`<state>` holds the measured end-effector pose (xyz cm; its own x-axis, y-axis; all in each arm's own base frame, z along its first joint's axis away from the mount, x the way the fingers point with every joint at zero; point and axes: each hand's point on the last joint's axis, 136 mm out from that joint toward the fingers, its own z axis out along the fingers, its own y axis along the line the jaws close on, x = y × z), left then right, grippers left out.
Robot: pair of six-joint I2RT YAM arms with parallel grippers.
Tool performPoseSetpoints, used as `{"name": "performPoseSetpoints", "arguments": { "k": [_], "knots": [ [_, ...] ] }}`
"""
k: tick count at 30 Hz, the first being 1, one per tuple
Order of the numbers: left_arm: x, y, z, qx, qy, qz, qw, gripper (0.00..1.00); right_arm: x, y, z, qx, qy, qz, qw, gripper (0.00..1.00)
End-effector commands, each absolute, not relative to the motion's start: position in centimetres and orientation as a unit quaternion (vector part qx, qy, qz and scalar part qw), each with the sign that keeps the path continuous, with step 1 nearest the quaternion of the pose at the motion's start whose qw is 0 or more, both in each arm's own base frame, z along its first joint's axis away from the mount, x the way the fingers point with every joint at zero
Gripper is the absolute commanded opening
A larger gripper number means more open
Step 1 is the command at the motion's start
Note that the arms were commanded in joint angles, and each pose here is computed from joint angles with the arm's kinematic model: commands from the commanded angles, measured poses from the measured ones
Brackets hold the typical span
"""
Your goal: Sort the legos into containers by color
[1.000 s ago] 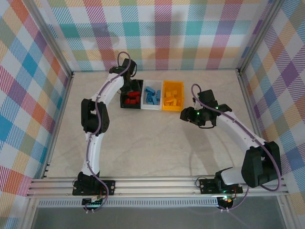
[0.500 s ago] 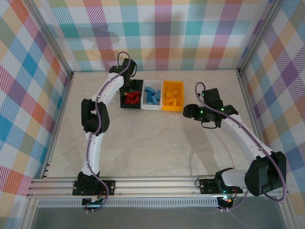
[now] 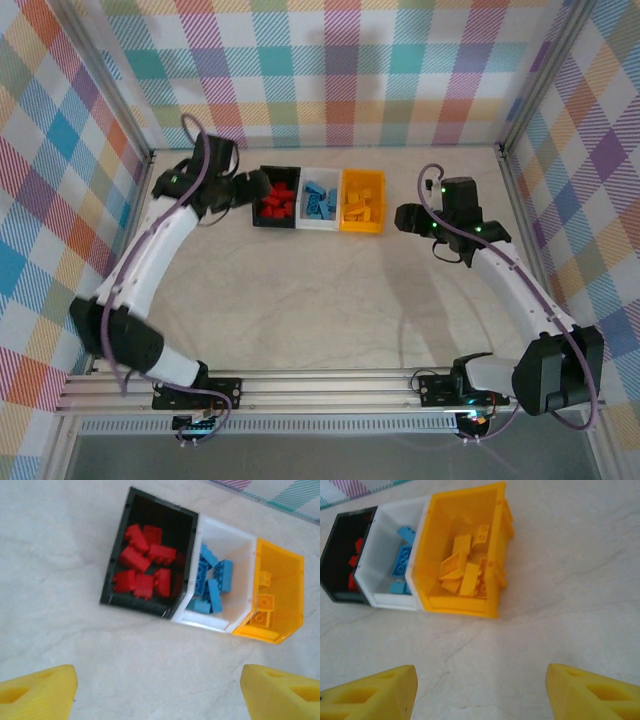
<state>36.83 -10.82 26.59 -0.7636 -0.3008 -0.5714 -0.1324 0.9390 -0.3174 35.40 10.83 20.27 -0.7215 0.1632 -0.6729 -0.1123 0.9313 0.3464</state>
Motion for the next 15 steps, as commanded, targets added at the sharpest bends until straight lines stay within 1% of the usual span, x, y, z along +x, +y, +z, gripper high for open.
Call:
{"name": "performPoseSetpoints", "arguments": {
  "k": [1, 3, 4, 8, 10, 15],
  "knots": [
    [34.2, -7.9, 24.3, -0.173, 0.922, -0.098, 0.332, 0.90, 36.7, 9.1, 20.4, 0.008, 0.899, 0.162, 0.407, 0.69],
    [32.1, -5.9, 23.4, -0.196, 0.916, -0.068, 0.344, 0.98, 37.5, 8.3, 20.0, -0.002, 0.897, 0.146, 0.416, 0.69],
    [31.5, -5.2, 23.2, -0.199, 0.912, -0.056, 0.354, 1.00, 37.9, 8.1, 19.8, -0.014, 0.896, 0.139, 0.421, 0.70],
    [30.0, -3.1, 23.1, -0.178, 0.889, -0.022, 0.421, 1.00, 39.7, 6.8, 17.7, -0.029, 0.897, 0.118, 0.425, 0.72],
    [29.4, -2.7, 22.1, -0.142, 0.886, -0.006, 0.441, 1.00, 40.6, 6.4, 16.3, -0.032, 0.898, 0.116, 0.424, 0.72],
    [27.6, -0.2, 20.8, -0.142, 0.867, 0.050, 0.475, 1.00, 41.7, 5.7, 13.4, -0.050, 0.895, 0.089, 0.435, 0.72]
  ]
}}
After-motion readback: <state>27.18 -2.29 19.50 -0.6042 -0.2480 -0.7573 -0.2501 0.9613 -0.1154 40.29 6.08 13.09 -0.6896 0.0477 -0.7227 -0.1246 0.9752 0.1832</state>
